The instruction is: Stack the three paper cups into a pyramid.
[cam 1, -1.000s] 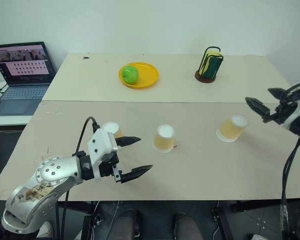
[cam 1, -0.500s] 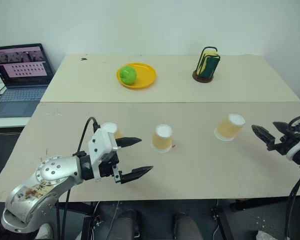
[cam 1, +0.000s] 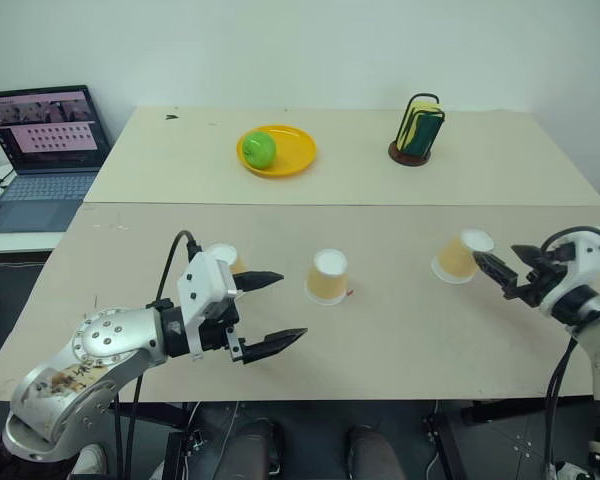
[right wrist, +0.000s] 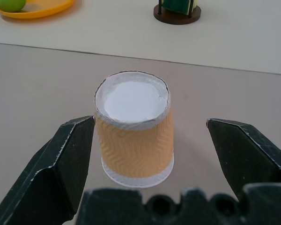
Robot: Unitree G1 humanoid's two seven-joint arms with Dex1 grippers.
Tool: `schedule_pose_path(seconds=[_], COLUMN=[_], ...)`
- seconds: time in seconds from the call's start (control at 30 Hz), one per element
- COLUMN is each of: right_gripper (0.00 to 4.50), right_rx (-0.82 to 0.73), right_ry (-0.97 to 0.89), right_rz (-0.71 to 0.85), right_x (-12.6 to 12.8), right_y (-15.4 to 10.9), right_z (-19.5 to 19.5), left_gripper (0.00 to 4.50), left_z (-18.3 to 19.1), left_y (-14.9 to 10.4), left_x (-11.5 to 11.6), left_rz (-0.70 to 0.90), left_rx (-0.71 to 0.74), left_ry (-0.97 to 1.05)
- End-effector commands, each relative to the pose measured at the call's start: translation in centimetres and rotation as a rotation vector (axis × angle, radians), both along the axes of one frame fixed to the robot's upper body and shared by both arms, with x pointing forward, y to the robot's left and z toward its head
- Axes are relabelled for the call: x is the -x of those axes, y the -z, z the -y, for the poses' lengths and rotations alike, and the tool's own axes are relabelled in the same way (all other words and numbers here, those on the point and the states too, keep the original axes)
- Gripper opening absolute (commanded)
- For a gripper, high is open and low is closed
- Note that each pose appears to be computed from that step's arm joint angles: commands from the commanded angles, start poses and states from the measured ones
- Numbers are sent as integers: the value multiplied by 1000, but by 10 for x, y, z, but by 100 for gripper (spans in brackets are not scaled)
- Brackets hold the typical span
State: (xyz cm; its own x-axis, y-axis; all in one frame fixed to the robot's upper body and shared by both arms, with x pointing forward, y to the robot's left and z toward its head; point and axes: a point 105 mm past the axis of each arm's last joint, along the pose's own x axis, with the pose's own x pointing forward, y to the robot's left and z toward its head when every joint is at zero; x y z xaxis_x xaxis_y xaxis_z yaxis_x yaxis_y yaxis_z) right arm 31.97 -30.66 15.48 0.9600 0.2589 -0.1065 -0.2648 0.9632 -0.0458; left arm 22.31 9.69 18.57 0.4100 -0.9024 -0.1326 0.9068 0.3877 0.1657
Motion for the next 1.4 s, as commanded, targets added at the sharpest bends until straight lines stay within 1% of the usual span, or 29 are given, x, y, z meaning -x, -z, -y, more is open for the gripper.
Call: schedule_pose_path(seconds=[0.03,0.43,0.67,0.73,0.77,0.8,0.87,0.9,0.97,1.07,1.13,1.23,1.37,1.4], right_gripper=[444,444,444,392,380,336,267,259,259,259,259,259,259,259], right_rx=[3,14,21,22,22,21,24,24,39,56,49,82,111,112], right_ry=[-18,-78,-99,-97,-97,-98,-104,-106,-107,-125,-206,-421,-617,-733], right_rz=[56,60,54,59,60,60,57,56,59,95,150,172,149,129], right_x=[-9,-32,-36,-36,-36,-36,-36,-36,-36,-33,-27,-8,12,25], right_y=[-13,-16,-15,-15,-15,-15,-15,-15,-16,-30,-51,-70,-77,-77], right_z=[-6,-19,-21,-21,-21,-21,-22,-23,-23,-26,-41,-78,-109,-124], left_gripper=[450,450,450,450,450,450,450,450,450,450,450,450,450,450], left_z=[0,-1,-1,-1,-2,-2,-2,-2,-2,-2,-2,-2,-1,-1], left_y=[-7,-6,-5,-5,-4,-4,-4,-4,-3,-3,-3,-3,-3,-4], left_x=[3,5,5,5,5,5,5,5,5,5,5,5,5,5], left_rz=[32,32,33,32,32,31,30,30,30,31,30,29,29,30], left_rx=[5,6,4,5,5,5,6,5,5,5,5,4,3,3], left_ry=[2,-7,-12,-14,-14,-14,-14,-14,-14,-13,-12,-10,-7,-6])
